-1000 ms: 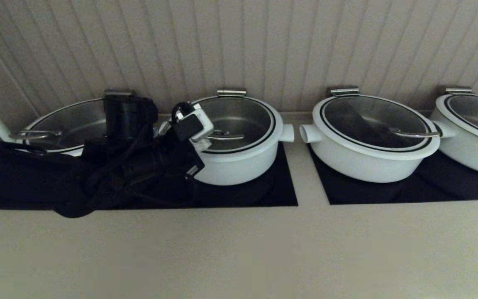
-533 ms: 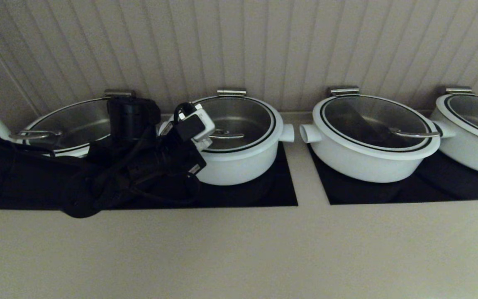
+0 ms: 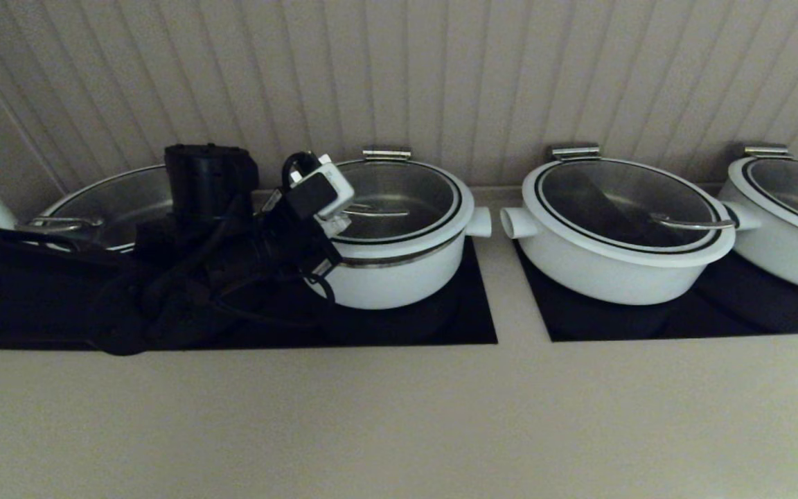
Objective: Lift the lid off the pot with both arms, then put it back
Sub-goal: Open the food pot lid a small opening with the left arm
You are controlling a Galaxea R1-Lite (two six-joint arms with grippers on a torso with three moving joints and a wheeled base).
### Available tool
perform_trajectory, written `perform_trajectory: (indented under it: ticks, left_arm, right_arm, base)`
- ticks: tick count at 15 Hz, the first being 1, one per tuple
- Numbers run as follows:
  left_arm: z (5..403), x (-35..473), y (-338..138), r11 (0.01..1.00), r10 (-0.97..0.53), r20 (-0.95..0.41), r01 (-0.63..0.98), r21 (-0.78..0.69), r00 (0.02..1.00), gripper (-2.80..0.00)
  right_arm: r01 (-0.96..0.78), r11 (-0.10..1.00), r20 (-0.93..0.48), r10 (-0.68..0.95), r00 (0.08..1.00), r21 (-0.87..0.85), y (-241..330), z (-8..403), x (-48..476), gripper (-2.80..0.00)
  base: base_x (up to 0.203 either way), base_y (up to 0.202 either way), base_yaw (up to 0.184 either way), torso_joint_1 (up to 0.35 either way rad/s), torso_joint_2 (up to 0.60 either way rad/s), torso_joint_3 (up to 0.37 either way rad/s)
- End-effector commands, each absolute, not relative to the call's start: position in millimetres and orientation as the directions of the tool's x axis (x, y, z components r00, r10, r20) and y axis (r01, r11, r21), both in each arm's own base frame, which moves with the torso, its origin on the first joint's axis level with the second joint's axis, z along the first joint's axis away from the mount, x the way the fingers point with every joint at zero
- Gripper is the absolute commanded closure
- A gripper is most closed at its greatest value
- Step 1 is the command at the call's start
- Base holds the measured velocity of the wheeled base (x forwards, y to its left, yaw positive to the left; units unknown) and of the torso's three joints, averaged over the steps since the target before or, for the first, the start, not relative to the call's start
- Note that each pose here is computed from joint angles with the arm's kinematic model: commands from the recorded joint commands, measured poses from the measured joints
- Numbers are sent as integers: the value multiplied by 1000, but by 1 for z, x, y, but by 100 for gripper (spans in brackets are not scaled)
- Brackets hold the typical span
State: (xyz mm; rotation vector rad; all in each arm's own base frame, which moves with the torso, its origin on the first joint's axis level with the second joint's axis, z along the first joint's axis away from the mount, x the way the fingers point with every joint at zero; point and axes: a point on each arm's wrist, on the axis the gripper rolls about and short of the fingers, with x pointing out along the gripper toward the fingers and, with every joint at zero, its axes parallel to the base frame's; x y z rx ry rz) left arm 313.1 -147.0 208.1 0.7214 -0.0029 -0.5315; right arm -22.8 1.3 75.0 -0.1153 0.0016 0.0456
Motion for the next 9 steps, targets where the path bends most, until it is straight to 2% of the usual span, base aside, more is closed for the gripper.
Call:
perform_trajectory:
  ticks: [1, 9]
  left_arm:
    - [216, 309, -145, 630, -465, -150, 445, 636, 872, 0]
    - [221, 307, -144, 637, -464, -134, 435, 636, 876, 0]
  right_arm:
    - [-46, 992, -6, 46, 999, -116, 1, 75, -23, 0]
    - [-46, 992, -5, 46, 999, -116, 1, 75, -23, 0]
  base:
    - [0, 0, 0, 0, 0, 0]
    - [0, 0, 0, 0, 0, 0]
